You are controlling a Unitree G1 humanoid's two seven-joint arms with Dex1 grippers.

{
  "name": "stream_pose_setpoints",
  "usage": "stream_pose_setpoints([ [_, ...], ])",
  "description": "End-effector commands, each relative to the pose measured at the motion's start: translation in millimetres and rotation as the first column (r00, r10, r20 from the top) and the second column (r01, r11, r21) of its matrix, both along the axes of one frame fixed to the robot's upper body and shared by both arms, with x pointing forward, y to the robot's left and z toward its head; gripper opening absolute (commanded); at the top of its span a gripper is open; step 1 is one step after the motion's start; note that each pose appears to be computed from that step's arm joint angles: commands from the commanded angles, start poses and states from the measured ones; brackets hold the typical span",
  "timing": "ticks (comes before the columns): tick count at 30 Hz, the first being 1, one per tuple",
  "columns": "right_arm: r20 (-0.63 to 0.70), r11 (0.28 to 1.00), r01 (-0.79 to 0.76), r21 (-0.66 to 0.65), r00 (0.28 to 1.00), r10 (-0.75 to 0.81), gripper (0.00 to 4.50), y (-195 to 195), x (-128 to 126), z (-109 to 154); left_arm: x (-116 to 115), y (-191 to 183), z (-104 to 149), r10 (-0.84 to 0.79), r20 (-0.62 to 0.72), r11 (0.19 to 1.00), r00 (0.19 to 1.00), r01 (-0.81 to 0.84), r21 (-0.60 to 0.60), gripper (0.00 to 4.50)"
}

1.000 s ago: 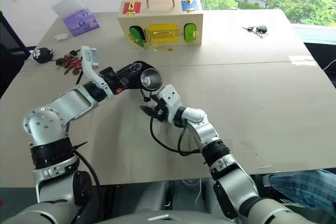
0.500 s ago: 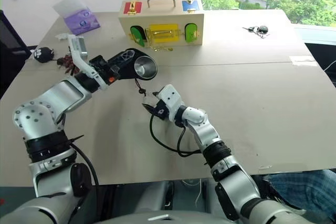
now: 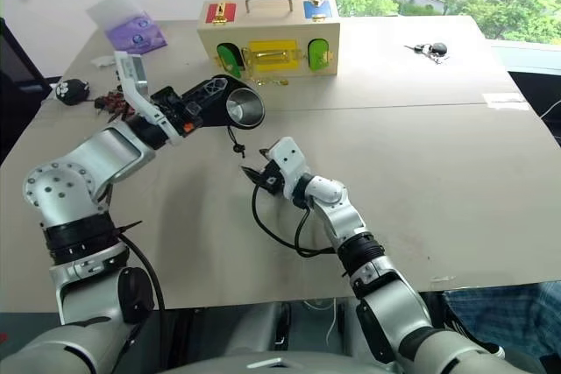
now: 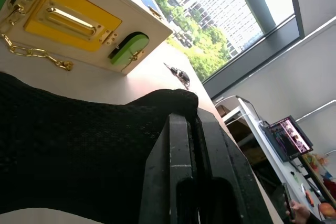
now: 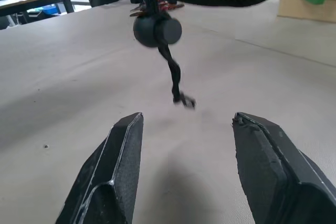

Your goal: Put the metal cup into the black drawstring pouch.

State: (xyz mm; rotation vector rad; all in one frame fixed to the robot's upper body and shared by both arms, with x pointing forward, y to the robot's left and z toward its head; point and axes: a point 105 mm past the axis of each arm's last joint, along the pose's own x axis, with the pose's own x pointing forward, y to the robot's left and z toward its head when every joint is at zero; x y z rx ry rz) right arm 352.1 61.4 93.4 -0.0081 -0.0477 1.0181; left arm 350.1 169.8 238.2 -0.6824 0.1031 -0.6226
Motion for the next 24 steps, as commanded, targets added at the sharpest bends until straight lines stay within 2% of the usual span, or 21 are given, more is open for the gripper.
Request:
stream_pose_setpoints([
  [1, 0.055, 0.989, -0.063, 0.132, 0.997, 0.056, 1.43, 39.5, -6.5, 40.1, -5.7, -2.2, 17.3, -0.008, 0.066, 1.000, 0.998, 0.009, -0.010, 0.00],
  [3, 0.060, 0.988, -0.074, 0.138, 0.996, 0.066, 0.64, 43.7, -7.1, 42.1, -6.6, -2.4, 16.8, -0.008, 0.065, 1.000, 0.998, 0.008, -0.009, 0.00],
  [4, 0.064, 0.986, -0.087, 0.146, 0.995, 0.078, 0.03, 47.7, -8.3, 45.3, -7.3, -2.4, 16.3, -0.006, 0.064, 1.000, 0.998, 0.007, -0.007, 0.00],
  [7, 0.084, 0.983, -0.102, 0.151, 0.992, 0.090, 0.01, 51.9, -8.8, 51.2, -8.4, -2.9, 15.6, -0.004, 0.064, 1.000, 0.998, 0.004, -0.005, 0.00],
  [11, 0.100, 0.985, -0.144, 0.091, 0.986, 0.134, 0.01, 47.9, -12.7, 42.2, -9.2, -4.9, 13.7, -0.002, 0.062, 1.000, 0.998, 0.003, -0.004, 0.00],
  [12, 0.102, 0.986, -0.145, 0.083, 0.985, 0.136, 0.54, 46.9, -13.3, 40.5, -9.3, -5.2, 13.1, -0.002, 0.061, 1.000, 0.998, 0.002, -0.004, 0.00],
  [13, 0.097, 0.985, -0.150, 0.082, 0.985, 0.142, 0.76, 46.1, -14.6, 38.8, -9.4, -5.5, 12.5, -0.002, 0.059, 1.000, 0.998, 0.002, -0.005, 0.00],
  [16, 0.064, 0.974, -0.209, 0.090, 0.977, 0.204, 2.06, 45.1, -24.7, 32.7, -10.0, -5.9, 10.3, -0.003, 0.053, 1.000, 0.999, 0.003, -0.007, 0.00],
  [20, 0.065, 0.978, -0.185, 0.092, 0.982, 0.179, 2.06, 44.8, -22.6, 33.1, -10.4, -6.4, 8.0, -0.009, 0.045, 1.000, 0.999, 0.010, -0.006, 0.00],
  [24, 0.078, 0.980, -0.147, 0.134, 0.987, 0.138, 2.06, 47.9, -15.7, 46.5, -10.3, -8.1, 6.7, -0.017, 0.041, 1.000, 0.999, 0.018, -0.002, 0.00],
])
